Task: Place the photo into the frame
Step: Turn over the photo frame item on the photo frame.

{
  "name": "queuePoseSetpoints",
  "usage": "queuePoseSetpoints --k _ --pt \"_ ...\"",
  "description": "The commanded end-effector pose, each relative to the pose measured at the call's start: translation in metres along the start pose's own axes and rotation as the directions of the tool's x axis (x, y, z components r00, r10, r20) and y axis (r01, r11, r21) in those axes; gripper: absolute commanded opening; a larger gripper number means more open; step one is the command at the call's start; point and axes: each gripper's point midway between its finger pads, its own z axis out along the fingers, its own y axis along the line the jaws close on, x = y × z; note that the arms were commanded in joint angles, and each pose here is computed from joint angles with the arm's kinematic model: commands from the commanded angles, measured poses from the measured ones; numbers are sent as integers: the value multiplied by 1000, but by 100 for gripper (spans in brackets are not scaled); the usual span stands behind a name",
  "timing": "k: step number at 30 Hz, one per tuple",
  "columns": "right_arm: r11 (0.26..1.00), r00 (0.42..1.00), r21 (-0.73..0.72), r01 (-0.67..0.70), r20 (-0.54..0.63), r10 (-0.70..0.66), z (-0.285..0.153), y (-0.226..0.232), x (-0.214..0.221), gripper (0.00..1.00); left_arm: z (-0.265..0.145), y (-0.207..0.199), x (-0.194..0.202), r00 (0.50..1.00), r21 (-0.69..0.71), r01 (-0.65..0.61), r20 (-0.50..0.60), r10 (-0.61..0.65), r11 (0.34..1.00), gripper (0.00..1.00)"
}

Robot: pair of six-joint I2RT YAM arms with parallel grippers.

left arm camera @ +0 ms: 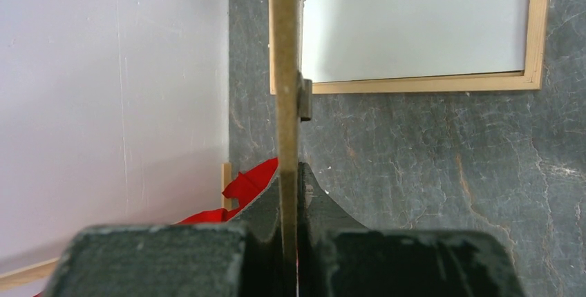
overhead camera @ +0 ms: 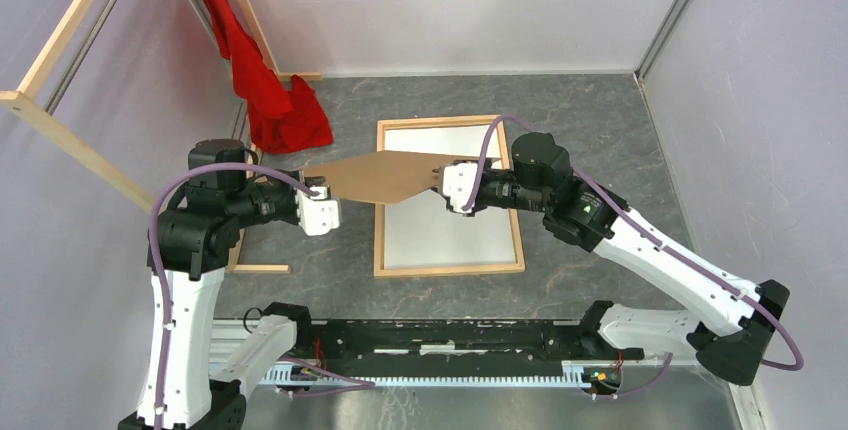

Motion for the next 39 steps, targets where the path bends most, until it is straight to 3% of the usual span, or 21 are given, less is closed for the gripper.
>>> queuePoseSetpoints --k 1,2,4,5,6,7,8,10,15,21,26,29,34,39 --pt "993 998 115 -26 55 20 4 -26 -14 34 -13 30 -26 990 -104 -118 67 126 988 2" --pt "995 998 97 -23 58 17 7 -25 -15 30 -13 31 -27 989 -111 -120 69 129 987 2" --pt "997 999 77 -10 53 6 10 -24 -14 0 -14 35 -29 989 -131 -118 74 128 984 4" --pt "996 999 88 -15 49 10 11 -27 -15 0 -14 39 -30 989 -151 -114 78 127 982 10" --pt "994 998 107 -29 54 24 11 -31 -17 0 -14 44 -31 988 -176 -112 83 128 978 26" --pt "992 998 119 -38 63 30 10 -34 -19 0 -16 46 -32 988 -191 -107 85 125 976 53" --pt "990 996 136 -47 80 36 9 -38 -24 0 -17 51 -33 988 -218 -109 87 131 970 72" --pt "980 990 182 -78 129 54 4 -50 -37 0 -17 59 -35 987 -263 -97 100 127 960 97" --pt "923 954 336 -188 287 90 -23 -93 -73 0 -36 98 -55 977 -462 -41 166 131 886 100" --pt "855 905 420 -304 409 121 -56 -132 -108 0 -65 135 -77 954 -612 108 284 91 783 100" --pt "761 852 467 -450 480 209 -80 -162 -119 0 -71 163 -66 929 -636 315 360 -90 704 100" --pt "657 811 499 -565 480 333 -87 -188 -109 0 -49 165 -42 900 -575 428 343 -269 697 100" --pt "481 658 450 -752 468 591 -75 -211 -81 0 -11 152 -2 827 -503 560 293 -479 659 100" --pt "214 339 280 -936 550 763 -80 -219 -40 0 24 128 45 779 -488 599 172 -603 635 100"
